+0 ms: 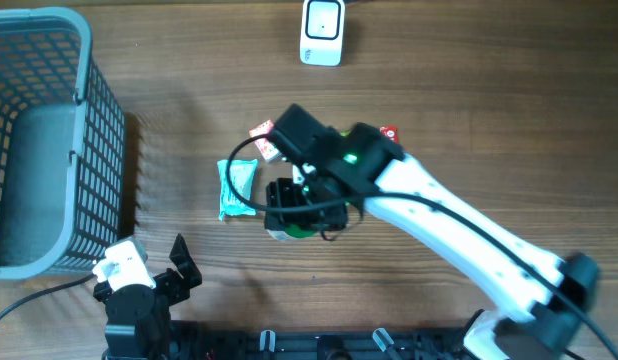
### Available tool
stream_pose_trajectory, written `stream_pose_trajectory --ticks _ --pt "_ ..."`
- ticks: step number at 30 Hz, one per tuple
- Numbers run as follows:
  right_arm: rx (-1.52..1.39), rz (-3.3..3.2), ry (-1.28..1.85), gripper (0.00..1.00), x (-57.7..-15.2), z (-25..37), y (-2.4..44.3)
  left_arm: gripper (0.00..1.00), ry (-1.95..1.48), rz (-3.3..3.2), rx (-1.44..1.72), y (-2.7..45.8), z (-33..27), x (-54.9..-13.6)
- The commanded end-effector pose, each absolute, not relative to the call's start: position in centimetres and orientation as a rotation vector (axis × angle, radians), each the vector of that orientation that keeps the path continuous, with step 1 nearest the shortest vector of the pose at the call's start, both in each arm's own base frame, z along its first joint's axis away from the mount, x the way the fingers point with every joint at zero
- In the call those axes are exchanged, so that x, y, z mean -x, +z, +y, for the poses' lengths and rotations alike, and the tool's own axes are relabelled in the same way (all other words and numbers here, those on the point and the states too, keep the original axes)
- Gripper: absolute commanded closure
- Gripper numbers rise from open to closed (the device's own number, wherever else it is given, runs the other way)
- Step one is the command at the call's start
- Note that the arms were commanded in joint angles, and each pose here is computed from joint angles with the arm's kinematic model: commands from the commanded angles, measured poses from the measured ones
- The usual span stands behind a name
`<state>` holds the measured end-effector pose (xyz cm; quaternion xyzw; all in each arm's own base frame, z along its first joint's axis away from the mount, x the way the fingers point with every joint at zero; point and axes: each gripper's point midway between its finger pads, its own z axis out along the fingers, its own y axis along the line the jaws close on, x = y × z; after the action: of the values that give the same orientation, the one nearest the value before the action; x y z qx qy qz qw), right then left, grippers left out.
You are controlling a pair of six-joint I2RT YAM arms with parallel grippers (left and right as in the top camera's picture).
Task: Scan the item barcode
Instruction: 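Lift jar and carry it toward the white scanner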
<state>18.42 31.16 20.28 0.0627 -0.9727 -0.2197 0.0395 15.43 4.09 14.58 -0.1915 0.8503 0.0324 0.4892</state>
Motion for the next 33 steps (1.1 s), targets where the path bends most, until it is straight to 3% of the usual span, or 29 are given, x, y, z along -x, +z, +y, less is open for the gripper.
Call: stream_pose_trajectory --ticks 1,16,33 --pt "-0.208 -2.990 -0.790 0.41 -17.1 30.0 24.3 0.00 0.089 2.061 0.480 14.5 4.3 -15.4" --pt "-0.175 -2.994 -0.741 0.41 -15.2 27.4 25.6 0.00 0.089 2.061 0.480 14.5 4.3 -15.4" --pt "-0.118 -3.221 -0.519 0.41 -18.4 24.8 24.6 0.00 0.089 2.061 0.480 14.5 4.3 -15.4"
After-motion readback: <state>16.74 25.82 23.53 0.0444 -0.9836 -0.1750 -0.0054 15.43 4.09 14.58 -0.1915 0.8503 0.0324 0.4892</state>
